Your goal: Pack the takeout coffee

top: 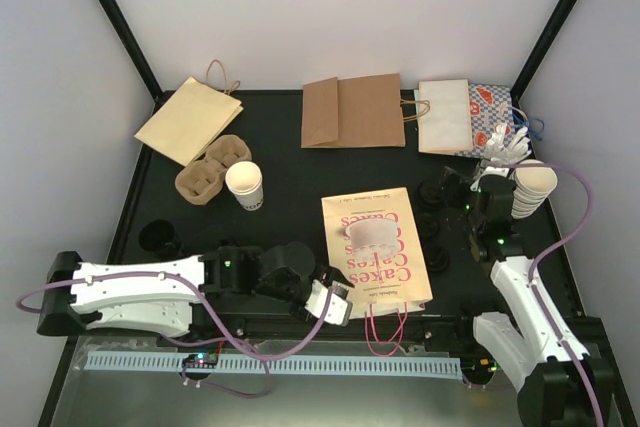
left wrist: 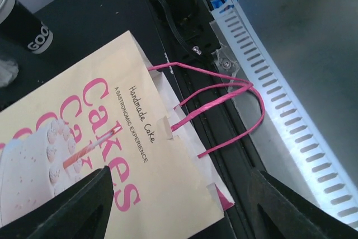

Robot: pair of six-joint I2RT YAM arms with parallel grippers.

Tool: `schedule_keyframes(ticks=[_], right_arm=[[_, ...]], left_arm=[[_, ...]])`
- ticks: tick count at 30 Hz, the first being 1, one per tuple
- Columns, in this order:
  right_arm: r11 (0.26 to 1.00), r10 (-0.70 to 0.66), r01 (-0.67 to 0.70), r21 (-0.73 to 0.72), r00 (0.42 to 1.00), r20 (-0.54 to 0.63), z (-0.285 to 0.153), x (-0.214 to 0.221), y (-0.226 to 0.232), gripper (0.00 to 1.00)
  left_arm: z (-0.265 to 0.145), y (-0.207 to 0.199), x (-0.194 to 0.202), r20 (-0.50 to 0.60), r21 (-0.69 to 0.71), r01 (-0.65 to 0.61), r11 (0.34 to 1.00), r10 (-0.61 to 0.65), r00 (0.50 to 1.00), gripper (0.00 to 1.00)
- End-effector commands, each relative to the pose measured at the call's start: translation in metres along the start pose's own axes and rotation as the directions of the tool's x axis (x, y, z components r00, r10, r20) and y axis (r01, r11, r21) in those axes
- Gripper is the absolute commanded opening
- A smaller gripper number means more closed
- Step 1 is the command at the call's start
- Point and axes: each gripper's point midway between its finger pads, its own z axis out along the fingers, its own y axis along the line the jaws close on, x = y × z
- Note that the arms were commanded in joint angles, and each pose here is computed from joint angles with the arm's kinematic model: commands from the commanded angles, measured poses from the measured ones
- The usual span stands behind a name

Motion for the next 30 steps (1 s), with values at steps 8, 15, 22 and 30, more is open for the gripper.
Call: schedule_keyframes(ticks=[8, 15, 22, 30], right_arm=[[0.983, 0.182, -0.167, 0.072, 0.906, -0.382, -0.024, 0.072, -0.003, 1.0], [0.988, 0.157, -0.137, 0.076, 0.883, -0.442, -0.028, 0.082, -0.004, 1.0], [0.99, 0.144, -0.135, 0.05, 0.914, -0.38, -0.037, 0.065, -0.001, 1.0], [0.992, 0.127, -0.115, 0.053, 0.912, -0.389, -0.044, 0.057, 0.001, 1.0]], left_arm=[[0.028, -0.01, -0.014, 0.022, 0.064, -0.34, 0.938, 0.339, 0.94, 0.65], [0.054, -0.007, -0.019, -0.008, 0.061, -0.407, 0.911, 0.408, 0.913, 0.66], [0.098, -0.001, -0.019, -0.098, 0.031, -0.418, 0.908, 0.419, 0.903, 0.59], [0.111, 0.011, -0.025, -0.14, -0.048, -0.376, 0.926, 0.366, 0.92, 0.02]])
